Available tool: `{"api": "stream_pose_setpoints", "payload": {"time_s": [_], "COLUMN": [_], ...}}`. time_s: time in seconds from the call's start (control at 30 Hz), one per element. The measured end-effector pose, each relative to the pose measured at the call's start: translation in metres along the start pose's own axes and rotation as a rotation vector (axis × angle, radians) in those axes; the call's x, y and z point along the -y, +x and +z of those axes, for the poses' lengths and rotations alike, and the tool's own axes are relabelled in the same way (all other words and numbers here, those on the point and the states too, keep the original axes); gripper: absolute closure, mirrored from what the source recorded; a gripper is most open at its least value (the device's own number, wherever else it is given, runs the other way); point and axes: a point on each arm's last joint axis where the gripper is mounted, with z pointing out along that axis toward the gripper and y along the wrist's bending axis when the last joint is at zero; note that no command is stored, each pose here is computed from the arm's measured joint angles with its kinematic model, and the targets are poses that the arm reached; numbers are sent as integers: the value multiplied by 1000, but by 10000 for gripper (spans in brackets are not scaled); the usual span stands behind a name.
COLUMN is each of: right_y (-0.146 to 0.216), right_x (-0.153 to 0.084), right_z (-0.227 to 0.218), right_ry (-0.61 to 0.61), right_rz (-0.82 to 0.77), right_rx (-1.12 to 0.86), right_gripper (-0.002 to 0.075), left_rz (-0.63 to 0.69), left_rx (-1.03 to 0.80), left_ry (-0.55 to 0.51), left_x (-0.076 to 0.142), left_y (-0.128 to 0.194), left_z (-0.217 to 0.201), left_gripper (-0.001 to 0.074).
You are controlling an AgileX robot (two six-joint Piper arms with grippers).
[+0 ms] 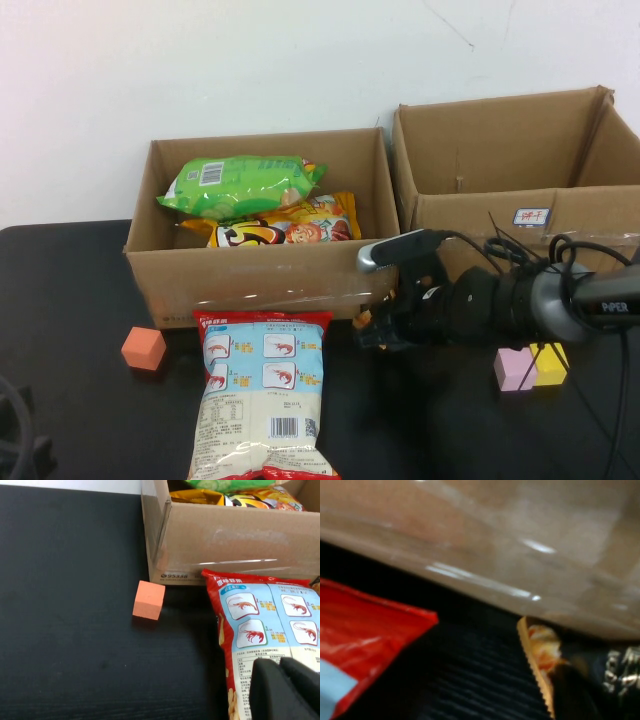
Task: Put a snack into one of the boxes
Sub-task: Pick up the biscuit, then place the biscuit in the biscuit box
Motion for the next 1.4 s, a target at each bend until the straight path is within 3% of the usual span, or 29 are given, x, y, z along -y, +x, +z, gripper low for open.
{"api": "stream_pose_setpoints", "payload": {"time_s": [0.07,0.17,0.4,0.77,1.0,1.13,1.4], "right_y": [0,1,-3,-41,-78,-104,-127], "right_x": [-2,-3,-10,-29,-33,-19,54], "right_z": [0,0,-12,-82,-143,-186,-203], "right_ry": [-13,-25,-88,-262,-289,-225,12], "right_rz": [0,-2,-5,40,43,32,215], "right_rx": [-14,-30,-80,-84,100,290,519], "right_gripper": [594,674,689,692,692,693,693], "left_rz": [0,0,0,0,2,2,2], "left_rx": [0,0,-4,-12,-22,-33,-37], "left_ry": [0,0,1,3,6,8,9], "left_x": [0,0,0,0,1,1,1], "left_y": [0,0,0,1,2,3,3], "left_z": [0,0,0,0,0,0,0], "left_gripper": [728,728,728,728,728,728,728]}}
